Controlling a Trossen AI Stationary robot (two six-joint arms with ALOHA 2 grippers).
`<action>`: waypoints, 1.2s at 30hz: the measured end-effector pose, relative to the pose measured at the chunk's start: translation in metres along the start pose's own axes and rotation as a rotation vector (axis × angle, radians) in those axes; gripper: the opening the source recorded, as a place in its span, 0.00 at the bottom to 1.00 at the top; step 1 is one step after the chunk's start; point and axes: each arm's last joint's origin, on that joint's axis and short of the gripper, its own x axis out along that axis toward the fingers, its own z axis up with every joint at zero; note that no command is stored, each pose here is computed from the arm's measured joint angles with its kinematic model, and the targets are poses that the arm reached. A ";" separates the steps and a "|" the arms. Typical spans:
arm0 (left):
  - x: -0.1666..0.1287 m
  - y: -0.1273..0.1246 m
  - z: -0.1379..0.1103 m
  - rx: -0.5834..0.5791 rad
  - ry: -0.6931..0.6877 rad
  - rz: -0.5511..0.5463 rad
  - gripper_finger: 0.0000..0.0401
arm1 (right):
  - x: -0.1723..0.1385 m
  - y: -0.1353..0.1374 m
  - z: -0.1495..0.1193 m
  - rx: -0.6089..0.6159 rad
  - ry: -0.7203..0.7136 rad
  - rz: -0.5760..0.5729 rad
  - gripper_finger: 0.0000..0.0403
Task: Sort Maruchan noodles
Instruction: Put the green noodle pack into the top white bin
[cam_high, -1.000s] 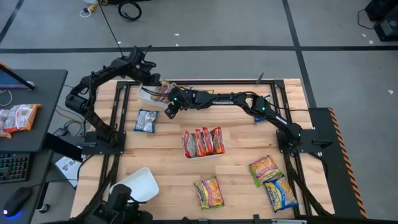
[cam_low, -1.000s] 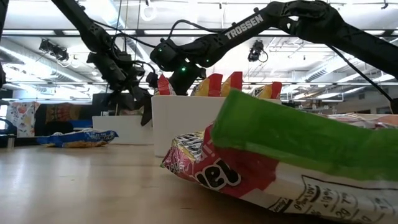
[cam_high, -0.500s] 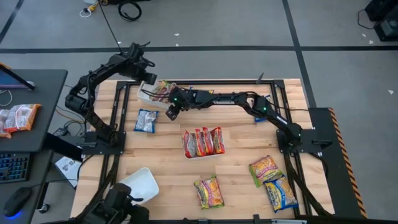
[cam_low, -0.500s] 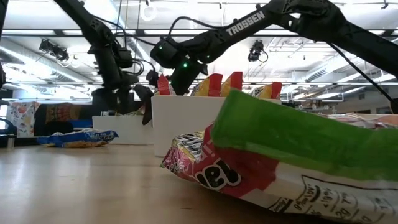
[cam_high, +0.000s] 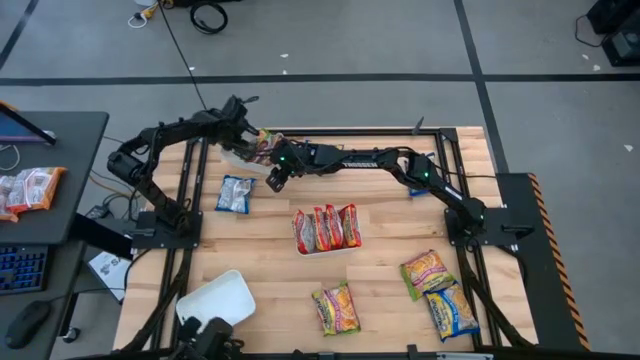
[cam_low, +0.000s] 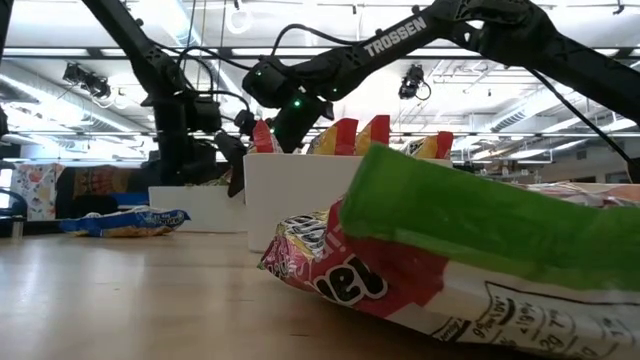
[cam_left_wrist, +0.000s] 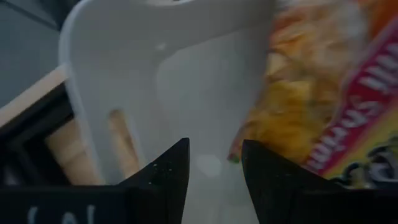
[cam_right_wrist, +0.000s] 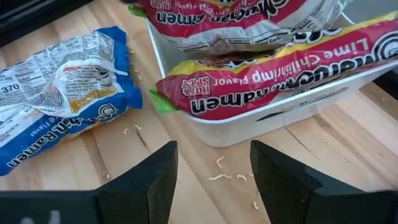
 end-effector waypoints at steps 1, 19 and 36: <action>0.000 -0.003 0.000 0.024 0.002 0.002 0.37 | 0.000 0.000 0.000 0.001 0.001 0.000 0.51; -0.009 -0.055 -0.008 0.148 0.048 -0.309 0.35 | 0.000 0.004 -0.006 0.012 0.033 -0.019 0.51; -0.029 -0.032 -0.014 0.127 0.053 -0.205 0.53 | -0.082 0.022 0.013 -0.208 0.140 -0.015 0.51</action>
